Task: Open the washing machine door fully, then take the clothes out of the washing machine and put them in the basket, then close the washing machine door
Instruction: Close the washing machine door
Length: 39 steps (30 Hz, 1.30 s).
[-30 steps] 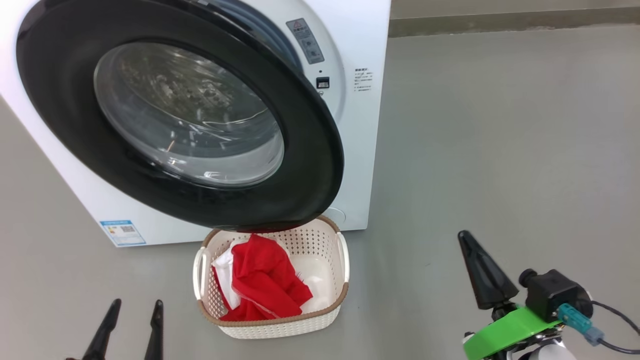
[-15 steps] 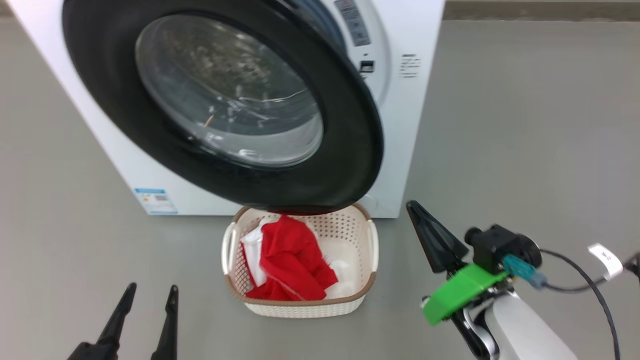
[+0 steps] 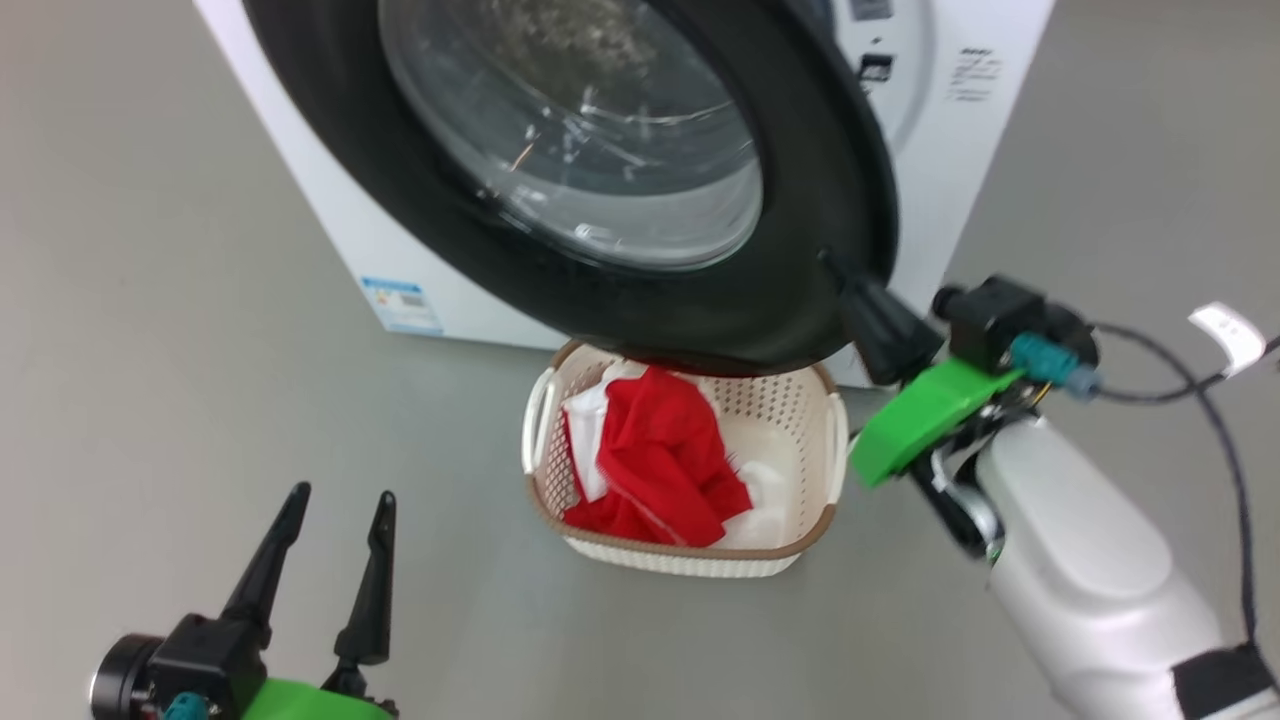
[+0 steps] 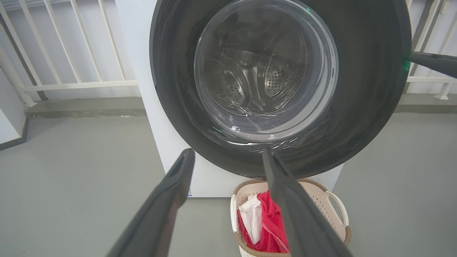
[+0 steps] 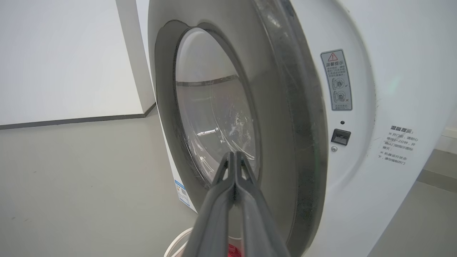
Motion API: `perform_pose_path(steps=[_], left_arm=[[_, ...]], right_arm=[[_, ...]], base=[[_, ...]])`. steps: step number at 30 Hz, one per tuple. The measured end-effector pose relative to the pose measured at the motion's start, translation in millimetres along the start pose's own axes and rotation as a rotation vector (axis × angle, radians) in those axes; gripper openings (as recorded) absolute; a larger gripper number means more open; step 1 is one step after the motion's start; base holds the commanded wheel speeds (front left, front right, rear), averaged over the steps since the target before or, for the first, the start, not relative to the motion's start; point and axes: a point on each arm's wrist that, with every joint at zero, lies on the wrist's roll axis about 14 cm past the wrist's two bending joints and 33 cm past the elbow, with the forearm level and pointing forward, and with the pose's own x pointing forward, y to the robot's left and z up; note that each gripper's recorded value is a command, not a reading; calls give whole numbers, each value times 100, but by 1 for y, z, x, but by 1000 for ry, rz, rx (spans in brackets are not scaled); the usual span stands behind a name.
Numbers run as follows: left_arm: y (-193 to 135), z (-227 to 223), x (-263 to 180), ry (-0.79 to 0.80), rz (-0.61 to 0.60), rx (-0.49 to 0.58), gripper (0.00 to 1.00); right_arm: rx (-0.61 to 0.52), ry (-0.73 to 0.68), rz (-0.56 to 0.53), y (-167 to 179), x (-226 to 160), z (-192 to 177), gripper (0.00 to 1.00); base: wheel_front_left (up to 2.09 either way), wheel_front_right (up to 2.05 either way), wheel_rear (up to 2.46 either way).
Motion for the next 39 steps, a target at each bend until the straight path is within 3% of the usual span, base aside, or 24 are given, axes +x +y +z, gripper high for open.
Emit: perform_pose_path(steps=[13,30,39], left_arm=[[15,-17,7,61,44,31,100],[17,-38,31,123,51,45,100],[22,-45,31,150,65,62,100]], right_arm=[[23,-16,-3,-27,52,-4,0],[99,-131,-142,-104,114,11,0],[139,-119,-119,-98,132,-6,0]], base=[[0,0,0],[0,0,0],[0,0,0]])
